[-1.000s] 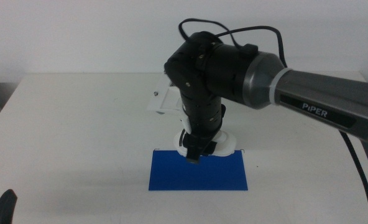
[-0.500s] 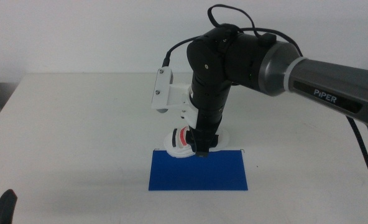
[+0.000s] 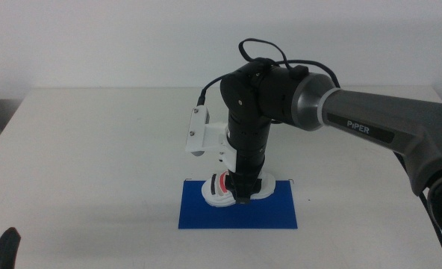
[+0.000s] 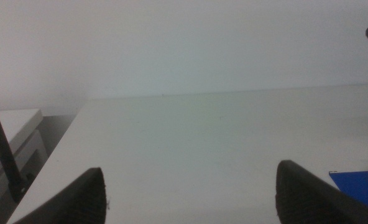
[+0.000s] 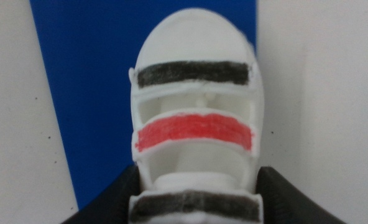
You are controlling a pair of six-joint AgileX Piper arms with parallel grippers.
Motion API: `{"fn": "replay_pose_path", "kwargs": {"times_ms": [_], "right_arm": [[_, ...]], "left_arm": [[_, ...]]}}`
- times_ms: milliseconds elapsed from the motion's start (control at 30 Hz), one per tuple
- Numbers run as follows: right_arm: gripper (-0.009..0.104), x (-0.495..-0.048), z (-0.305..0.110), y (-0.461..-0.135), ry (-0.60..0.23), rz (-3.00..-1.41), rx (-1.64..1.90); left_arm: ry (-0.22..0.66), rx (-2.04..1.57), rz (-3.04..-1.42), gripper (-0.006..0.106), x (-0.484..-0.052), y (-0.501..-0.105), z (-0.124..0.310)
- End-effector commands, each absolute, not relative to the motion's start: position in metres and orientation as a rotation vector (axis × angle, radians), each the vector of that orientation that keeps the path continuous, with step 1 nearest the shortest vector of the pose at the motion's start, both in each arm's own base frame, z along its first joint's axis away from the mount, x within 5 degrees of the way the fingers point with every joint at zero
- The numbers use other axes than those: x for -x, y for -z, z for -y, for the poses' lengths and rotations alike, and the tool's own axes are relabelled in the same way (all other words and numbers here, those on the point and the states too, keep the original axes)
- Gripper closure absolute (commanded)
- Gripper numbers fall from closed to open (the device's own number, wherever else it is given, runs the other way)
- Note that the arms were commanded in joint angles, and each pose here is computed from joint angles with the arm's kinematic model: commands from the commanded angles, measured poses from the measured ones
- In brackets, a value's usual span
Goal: Use one arm to grab the shoe from the table and place it on the mat.
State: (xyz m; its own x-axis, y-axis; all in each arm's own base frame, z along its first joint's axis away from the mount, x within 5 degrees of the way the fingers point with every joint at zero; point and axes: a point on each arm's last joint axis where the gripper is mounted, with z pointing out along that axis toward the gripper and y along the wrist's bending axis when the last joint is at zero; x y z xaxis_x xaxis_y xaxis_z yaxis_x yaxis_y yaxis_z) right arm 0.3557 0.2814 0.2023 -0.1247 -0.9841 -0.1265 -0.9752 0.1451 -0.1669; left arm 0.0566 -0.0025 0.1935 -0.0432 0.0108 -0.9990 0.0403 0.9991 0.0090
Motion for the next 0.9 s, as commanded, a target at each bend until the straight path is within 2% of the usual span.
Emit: {"fn": "replay_pose_path", "kwargs": {"times_ms": [0,233,400,433,533,600,667,867], "right_arm": [[0.099,-0.357,-0.278,-0.234,0.086,-2.132,1.875],[0.099,-0.356,-0.278,-0.223,0.071,-2.186,1.902],[0.091,-0.356,-0.277,-0.221,0.077,-2.188,1.906],[0.041,-0.357,-0.277,-0.221,0.079,-2.195,1.890],[0.020,-0.358,-0.277,-0.222,0.076,-2.211,1.864],[0.010,-0.357,-0.277,-0.224,0.063,-2.211,1.852],[0.004,-0.356,-0.275,-0.235,0.055,-2.205,1.818],[0.003,-0.336,-0.236,-0.294,-0.015,-2.216,1.482]], "left_arm": [[0.035,-0.026,-1.527,0.007,-0.056,-0.199,0.002],[0.035,-0.026,-1.527,0.007,-0.056,-0.199,0.002],[0.035,-0.026,-1.527,0.007,-0.056,-0.199,0.002],[0.035,-0.026,-1.527,0.007,-0.056,-0.199,0.002],[0.035,-0.026,-1.527,0.007,-0.056,-0.199,0.002],[0.035,-0.026,-1.527,0.007,-0.056,-0.199,0.002],[0.035,-0.026,-1.527,0.007,-0.056,-0.199,0.002],[0.035,-0.026,-1.527,0.007,-0.056,-0.199,0.002]]}}
